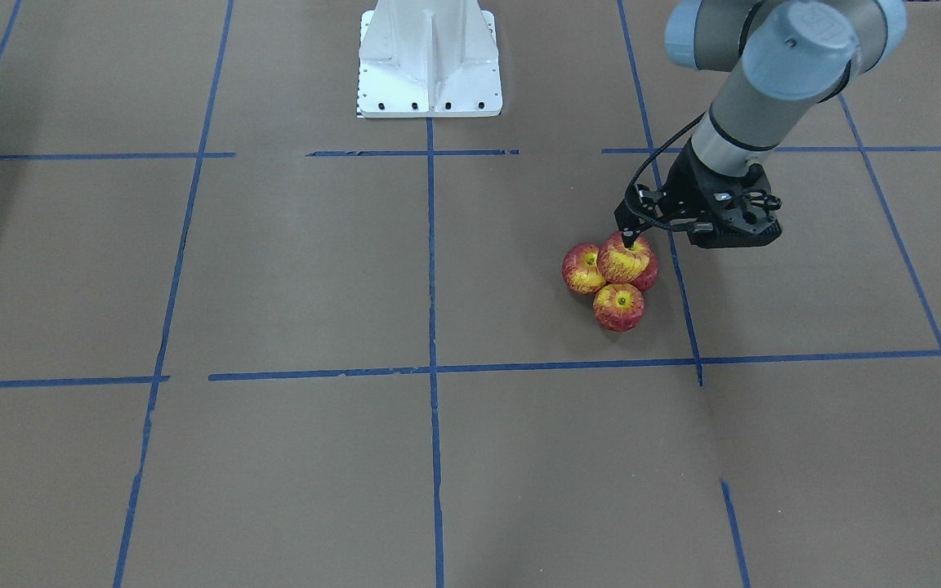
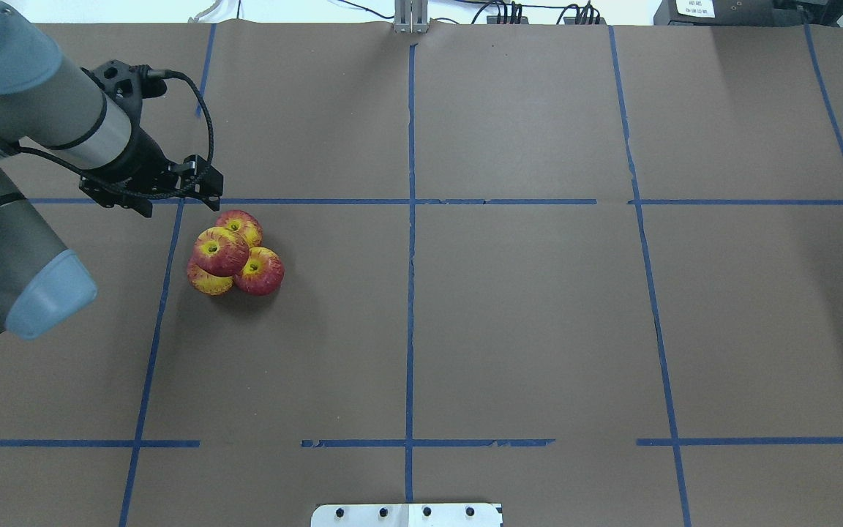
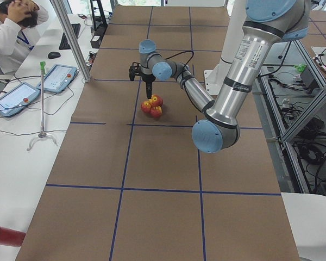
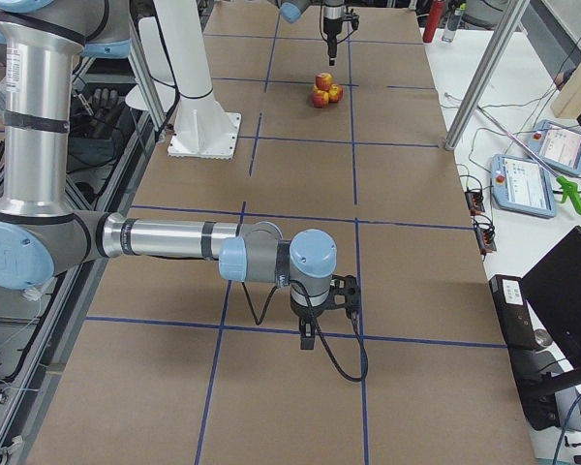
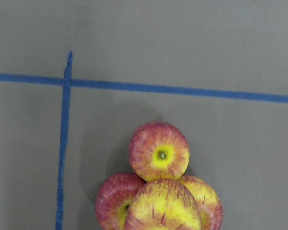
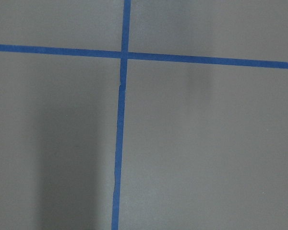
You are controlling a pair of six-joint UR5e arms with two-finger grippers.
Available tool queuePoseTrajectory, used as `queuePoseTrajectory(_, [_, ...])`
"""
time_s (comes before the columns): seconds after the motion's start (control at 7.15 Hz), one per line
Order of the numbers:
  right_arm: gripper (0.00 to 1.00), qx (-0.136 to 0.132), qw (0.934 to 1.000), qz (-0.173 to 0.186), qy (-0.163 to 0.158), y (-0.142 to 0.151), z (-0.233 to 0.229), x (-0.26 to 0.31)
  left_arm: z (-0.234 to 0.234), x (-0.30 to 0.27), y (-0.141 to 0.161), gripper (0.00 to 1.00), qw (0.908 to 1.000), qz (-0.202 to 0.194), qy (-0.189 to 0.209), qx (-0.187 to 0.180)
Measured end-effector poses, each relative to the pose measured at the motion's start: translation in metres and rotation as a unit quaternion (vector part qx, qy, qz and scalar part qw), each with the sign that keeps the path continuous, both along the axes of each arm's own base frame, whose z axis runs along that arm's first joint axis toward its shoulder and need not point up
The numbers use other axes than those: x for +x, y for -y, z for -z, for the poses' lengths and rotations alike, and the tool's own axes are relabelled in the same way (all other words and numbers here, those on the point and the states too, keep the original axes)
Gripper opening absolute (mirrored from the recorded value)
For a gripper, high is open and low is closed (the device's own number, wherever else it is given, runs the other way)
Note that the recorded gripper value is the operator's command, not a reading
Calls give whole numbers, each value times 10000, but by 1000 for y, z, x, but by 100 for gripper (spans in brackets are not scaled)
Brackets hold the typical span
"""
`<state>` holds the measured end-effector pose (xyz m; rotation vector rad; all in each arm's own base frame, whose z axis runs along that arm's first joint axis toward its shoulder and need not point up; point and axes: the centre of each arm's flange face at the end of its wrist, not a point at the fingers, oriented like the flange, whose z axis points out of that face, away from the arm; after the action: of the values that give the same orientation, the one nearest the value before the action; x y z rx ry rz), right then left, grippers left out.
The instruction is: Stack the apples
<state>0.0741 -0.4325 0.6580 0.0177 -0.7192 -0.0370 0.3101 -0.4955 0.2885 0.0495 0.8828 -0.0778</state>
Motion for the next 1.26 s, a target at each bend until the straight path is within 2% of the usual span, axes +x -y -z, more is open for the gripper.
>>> queuePoseTrajectory(0.28, [100,1,10000,1,0,0,0,0,-40,-63,-12,100,9991,-125,207,347])
queuePoseTrajectory(0.7, [100,1,10000,1,0,0,0,0,-141,-193,-18,100,9904,-588,810,957])
queuePoseTrajectory(0.98, [100,2,10000,2,0,0,0,0,-221,-290,-17,100,9855,-929,862,1129])
queuePoseTrajectory(1.26, [100,3,10000,3,0,0,0,0,-285,-353,-33,100,9850,-1078,865,1035])
